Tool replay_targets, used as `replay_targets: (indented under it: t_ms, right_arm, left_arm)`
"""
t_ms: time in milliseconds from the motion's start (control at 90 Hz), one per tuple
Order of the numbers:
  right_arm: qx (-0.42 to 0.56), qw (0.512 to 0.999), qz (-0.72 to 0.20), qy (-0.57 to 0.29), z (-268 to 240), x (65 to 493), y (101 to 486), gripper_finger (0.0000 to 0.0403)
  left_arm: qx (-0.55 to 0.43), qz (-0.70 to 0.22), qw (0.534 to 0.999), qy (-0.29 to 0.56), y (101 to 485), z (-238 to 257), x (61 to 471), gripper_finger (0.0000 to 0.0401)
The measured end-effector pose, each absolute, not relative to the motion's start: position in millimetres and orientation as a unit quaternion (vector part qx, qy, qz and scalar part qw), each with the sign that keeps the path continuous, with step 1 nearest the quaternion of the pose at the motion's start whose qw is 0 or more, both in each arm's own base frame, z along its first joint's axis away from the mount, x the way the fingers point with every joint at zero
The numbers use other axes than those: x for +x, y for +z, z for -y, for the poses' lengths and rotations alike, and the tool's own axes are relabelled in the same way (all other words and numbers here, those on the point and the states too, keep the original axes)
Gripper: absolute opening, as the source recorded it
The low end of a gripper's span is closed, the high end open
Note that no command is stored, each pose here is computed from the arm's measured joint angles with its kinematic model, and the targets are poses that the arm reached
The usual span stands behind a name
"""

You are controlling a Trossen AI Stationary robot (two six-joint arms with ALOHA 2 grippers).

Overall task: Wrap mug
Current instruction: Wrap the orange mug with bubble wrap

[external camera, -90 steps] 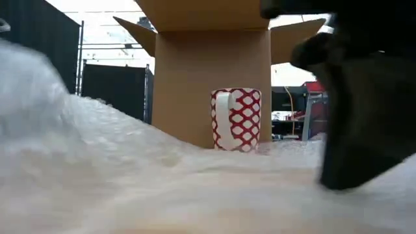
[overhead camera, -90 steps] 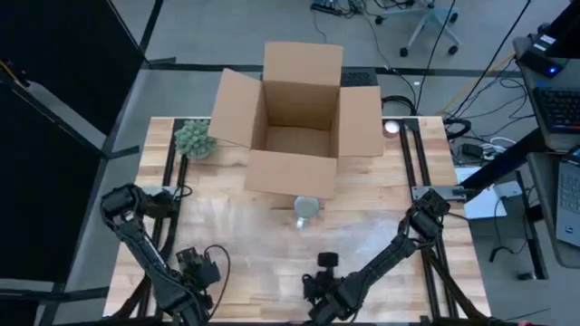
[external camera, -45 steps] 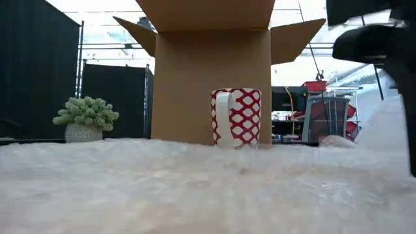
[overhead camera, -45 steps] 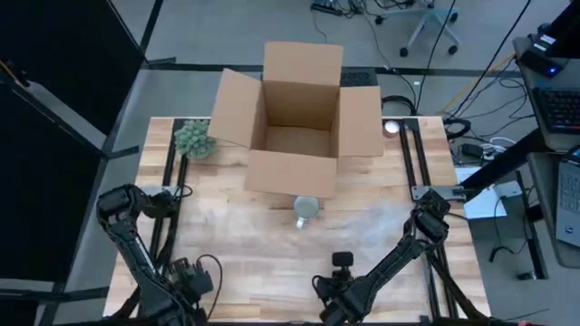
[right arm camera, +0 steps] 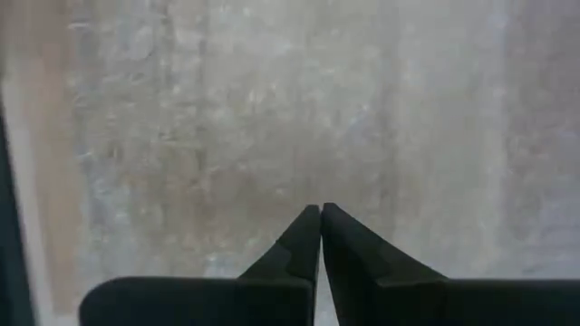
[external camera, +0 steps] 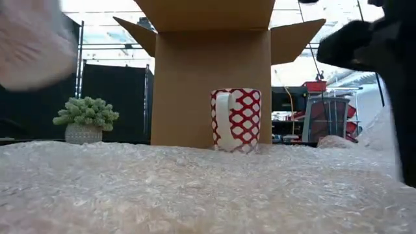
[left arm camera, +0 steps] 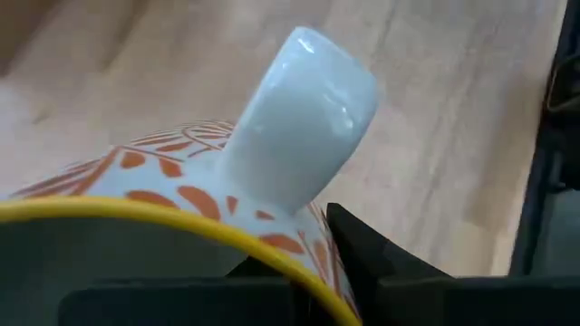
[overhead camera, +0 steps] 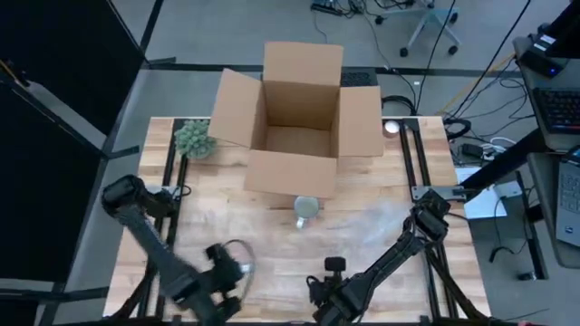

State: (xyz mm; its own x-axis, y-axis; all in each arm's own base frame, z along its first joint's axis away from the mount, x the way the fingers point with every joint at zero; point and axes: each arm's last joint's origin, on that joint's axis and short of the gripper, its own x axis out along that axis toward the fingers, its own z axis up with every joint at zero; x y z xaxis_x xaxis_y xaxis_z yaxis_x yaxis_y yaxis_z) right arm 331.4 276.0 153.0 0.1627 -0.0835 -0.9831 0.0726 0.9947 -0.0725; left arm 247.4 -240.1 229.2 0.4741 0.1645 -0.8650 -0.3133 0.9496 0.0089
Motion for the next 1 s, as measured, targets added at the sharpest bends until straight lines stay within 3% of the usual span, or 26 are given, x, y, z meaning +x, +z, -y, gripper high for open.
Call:
replay_targets:
  t_ms: [256,589,833,1000]
  right_arm:
    - [0.036,0.751,-0.655,-0.072,-265.8,328.4,173.7,0.0053]
    - [0.057,0.759,-0.645,-0.072,-271.4,321.2,186.1,0.0139]
    - [0.069,0.755,-0.646,-0.087,-276.7,315.2,186.0,0.0168]
    - [0.076,0.749,-0.650,-0.104,-275.2,313.7,185.8,0.0177]
  left_arm:
    - [-0.068,-0.538,0.835,0.094,205.5,197.2,290.9,0.0013]
    - [-0.066,-0.602,0.794,0.047,188.6,187.9,300.8,0.0013]
    - [-0.049,-0.613,0.786,0.058,211.4,187.8,295.8,0.0013]
    - [-0.036,-0.621,0.782,0.042,193.6,189.7,298.7,0.0013]
